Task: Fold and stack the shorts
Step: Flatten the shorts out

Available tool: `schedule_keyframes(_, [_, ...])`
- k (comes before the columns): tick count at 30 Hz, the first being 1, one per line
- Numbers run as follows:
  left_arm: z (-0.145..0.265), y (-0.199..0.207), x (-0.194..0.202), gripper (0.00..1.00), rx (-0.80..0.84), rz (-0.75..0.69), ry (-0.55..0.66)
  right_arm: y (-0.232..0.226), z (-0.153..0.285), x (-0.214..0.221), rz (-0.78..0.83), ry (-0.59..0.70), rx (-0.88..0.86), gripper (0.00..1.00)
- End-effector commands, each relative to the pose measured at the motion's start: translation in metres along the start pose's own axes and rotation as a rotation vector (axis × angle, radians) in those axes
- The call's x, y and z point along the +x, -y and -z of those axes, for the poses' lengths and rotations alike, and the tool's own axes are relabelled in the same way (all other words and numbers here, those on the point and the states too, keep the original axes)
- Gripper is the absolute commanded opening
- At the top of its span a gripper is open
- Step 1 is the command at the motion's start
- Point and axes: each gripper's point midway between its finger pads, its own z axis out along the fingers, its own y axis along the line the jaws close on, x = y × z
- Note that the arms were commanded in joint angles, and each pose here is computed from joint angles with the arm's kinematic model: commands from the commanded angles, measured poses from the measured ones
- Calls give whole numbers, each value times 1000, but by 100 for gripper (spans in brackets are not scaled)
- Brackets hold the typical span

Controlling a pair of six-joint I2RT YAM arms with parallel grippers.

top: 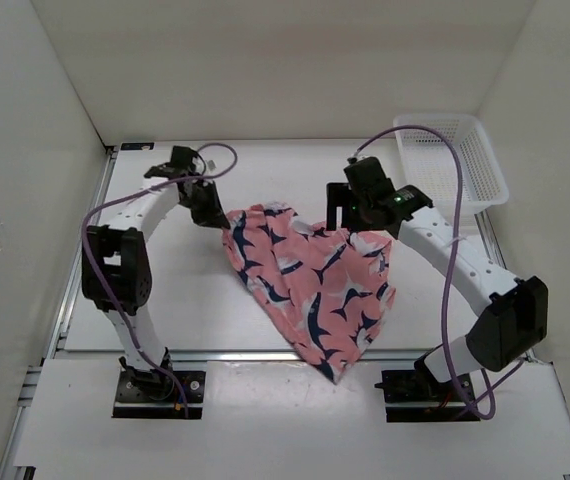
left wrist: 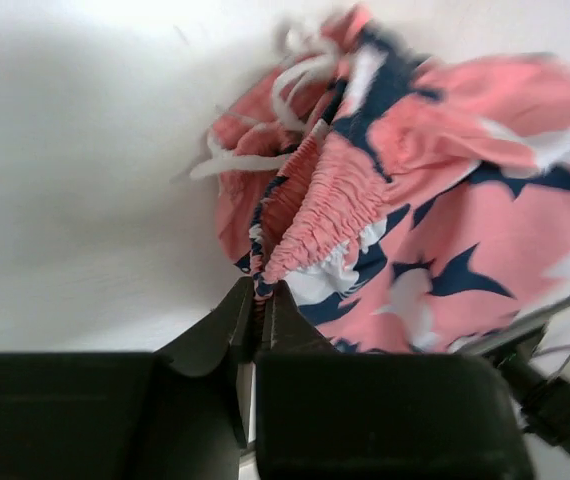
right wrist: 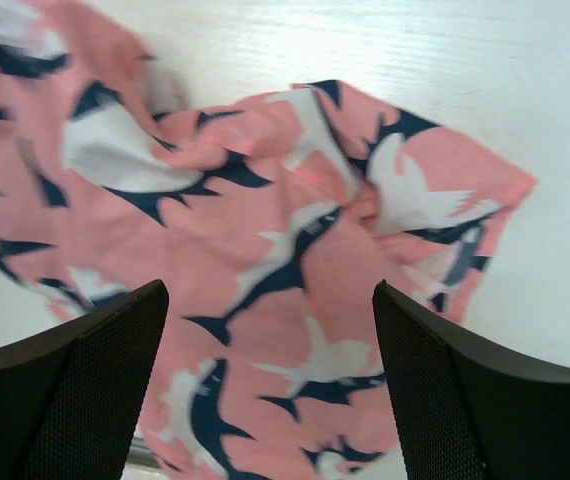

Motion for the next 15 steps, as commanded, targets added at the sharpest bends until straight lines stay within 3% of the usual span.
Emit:
schedule_keyframes(1, [99, 5, -66, 10, -11, -7, 261, 26, 22, -26, -52, 90, 41, 87])
schedule_keyframes(2, [123, 6, -81, 10, -25, -8, 325, 31, 23, -31, -53, 101, 47, 87])
schedule_keyframes(3, [171, 22, -108, 10, -12, -38, 463, 36, 23, -33, -65, 103, 58, 87])
schedule_keyframes(6, [244, 70, -132, 10, 31, -132, 628, 57, 31, -48, -109, 134, 86, 87])
schedule_keyframes(9, [276, 101, -134, 10, 59, -190, 681, 67, 40, -56, -137, 155, 66, 87])
schedule_keyframes(15, [270, 111, -124, 10, 99, -194, 663, 67, 34, -43, -163, 119, 18, 87])
